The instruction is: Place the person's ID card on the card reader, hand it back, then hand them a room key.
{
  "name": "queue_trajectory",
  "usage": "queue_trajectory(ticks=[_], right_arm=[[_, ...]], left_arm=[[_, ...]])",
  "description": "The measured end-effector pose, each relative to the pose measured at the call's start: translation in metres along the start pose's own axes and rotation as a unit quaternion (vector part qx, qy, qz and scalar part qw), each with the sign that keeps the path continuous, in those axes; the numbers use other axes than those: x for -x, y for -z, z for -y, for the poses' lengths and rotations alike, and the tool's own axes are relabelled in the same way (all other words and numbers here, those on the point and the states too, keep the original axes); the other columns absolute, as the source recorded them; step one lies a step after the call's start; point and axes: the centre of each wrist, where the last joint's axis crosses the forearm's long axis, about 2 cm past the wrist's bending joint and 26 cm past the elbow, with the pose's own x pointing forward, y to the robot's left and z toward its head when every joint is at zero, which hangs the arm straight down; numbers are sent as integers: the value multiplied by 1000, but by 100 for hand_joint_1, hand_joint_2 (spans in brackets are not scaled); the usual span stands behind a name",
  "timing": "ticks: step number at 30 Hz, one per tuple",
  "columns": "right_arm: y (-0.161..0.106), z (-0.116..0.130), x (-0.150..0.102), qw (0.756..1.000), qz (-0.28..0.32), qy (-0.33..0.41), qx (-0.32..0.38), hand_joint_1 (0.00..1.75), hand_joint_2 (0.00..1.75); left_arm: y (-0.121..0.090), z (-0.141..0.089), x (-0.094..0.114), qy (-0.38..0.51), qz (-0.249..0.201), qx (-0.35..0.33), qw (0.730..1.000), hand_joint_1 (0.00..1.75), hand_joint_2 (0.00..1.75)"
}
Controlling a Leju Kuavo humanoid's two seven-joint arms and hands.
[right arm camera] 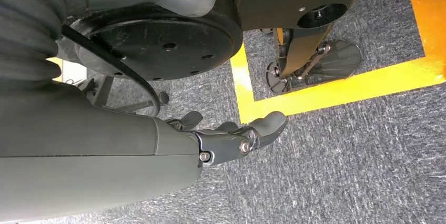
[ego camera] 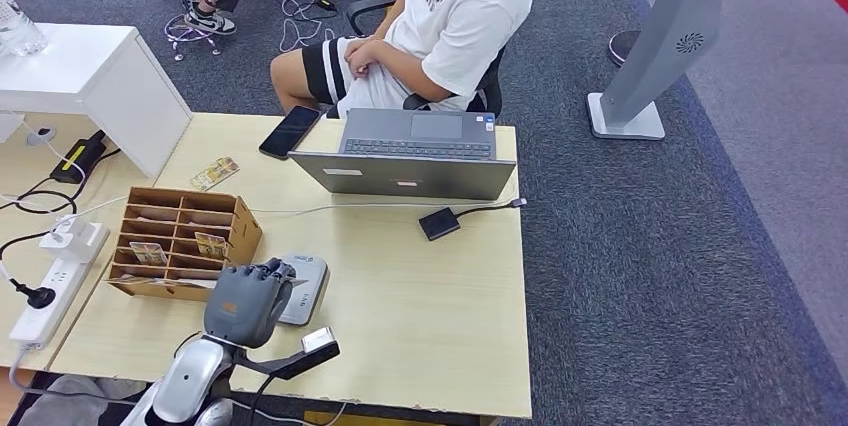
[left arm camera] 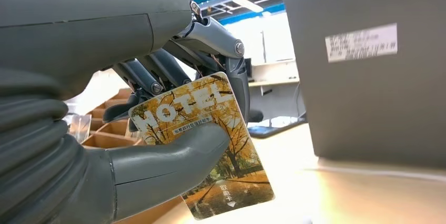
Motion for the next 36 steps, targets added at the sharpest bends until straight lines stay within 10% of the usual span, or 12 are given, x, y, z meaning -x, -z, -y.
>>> queue_trajectory(ticks=[28, 36], right_arm=[[0, 0, -1, 1000, -7, -12, 0, 0, 175], [0, 1, 0, 1000, -4, -8, 4, 0, 175]], left_arm=[[4, 19, 0, -3, -28, 49, 998, 175, 175], [25, -28, 7, -35, 3, -52, 998, 175, 175]])
